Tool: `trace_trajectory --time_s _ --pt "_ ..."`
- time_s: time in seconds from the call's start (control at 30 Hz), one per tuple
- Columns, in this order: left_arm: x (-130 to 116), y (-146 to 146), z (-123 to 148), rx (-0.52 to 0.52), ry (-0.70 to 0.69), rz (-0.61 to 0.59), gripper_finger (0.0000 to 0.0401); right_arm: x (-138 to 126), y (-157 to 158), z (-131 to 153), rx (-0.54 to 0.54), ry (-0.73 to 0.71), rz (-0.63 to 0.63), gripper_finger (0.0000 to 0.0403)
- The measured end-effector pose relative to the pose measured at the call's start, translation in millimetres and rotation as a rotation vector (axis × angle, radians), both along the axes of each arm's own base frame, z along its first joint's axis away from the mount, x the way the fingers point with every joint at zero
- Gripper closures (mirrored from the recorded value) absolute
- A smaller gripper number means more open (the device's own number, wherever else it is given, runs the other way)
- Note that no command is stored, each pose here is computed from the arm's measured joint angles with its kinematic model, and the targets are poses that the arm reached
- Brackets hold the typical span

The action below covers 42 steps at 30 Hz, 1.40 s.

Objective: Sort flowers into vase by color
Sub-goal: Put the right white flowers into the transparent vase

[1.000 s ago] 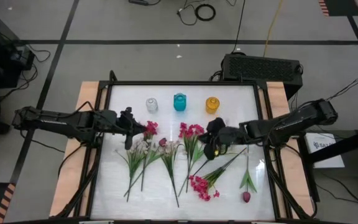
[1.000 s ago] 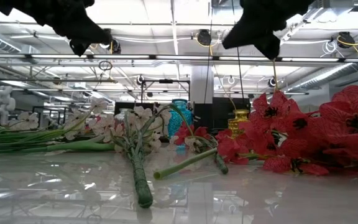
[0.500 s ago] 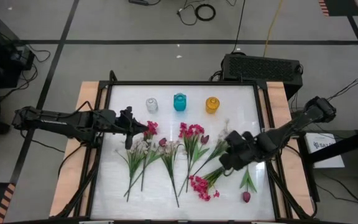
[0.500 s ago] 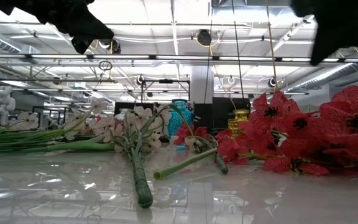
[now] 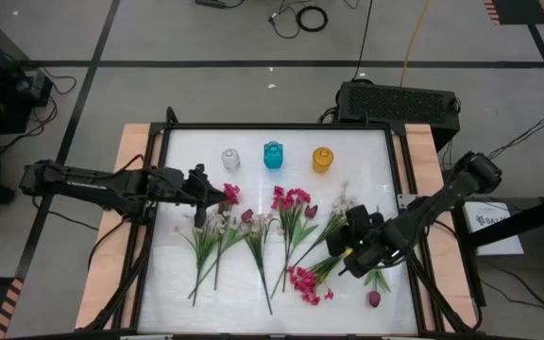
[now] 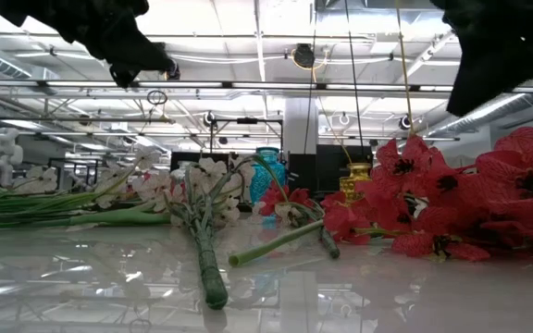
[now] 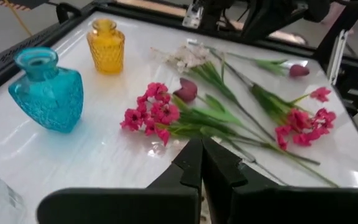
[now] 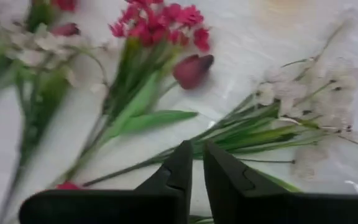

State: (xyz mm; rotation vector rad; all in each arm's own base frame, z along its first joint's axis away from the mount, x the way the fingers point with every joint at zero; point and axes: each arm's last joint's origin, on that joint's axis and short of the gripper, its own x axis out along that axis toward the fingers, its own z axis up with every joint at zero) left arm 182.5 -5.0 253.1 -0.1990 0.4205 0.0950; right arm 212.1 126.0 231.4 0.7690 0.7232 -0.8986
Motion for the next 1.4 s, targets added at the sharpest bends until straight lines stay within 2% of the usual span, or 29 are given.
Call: trace_trajectory --time_s 0.17,0.33,0.6,0.8,1.07,1.4 --pt "6.3 -0.3 -7.0 0.002 0.042 0.0 0.0393 8.0 4.6 -15.0 0.089 0.094 -0.007 0.0337" --pt "8.7 -0.4 -9.8 0.004 0.058 0.001 0.0393 15.7 10.4 -29.4 0.105 0.106 -0.048 0.0284" --pt "8.6 -0.4 -9.9 0.004 0.059 0.001 0.0393 27.6 10.8 -55.3 -0.018 -0.05 -0.292 0.0173" --pt "8.5 -1.4 -10.0 -0.011 0.061 -0.031 0.0393 35.5 11.1 -80.6 -0.016 -0.064 -0.428 0.012" --pt "7.8 -7.9 -10.8 -0.009 0.071 -0.081 0.0393 38.5 12.9 -95.6 -0.023 -0.062 -0.473 0.0107" --pt "7.4 -13.1 -10.7 0.012 0.07 -0.119 0.0393 48.1 -3.6 -111.4 -0.062 0.025 -0.51 0.0147"
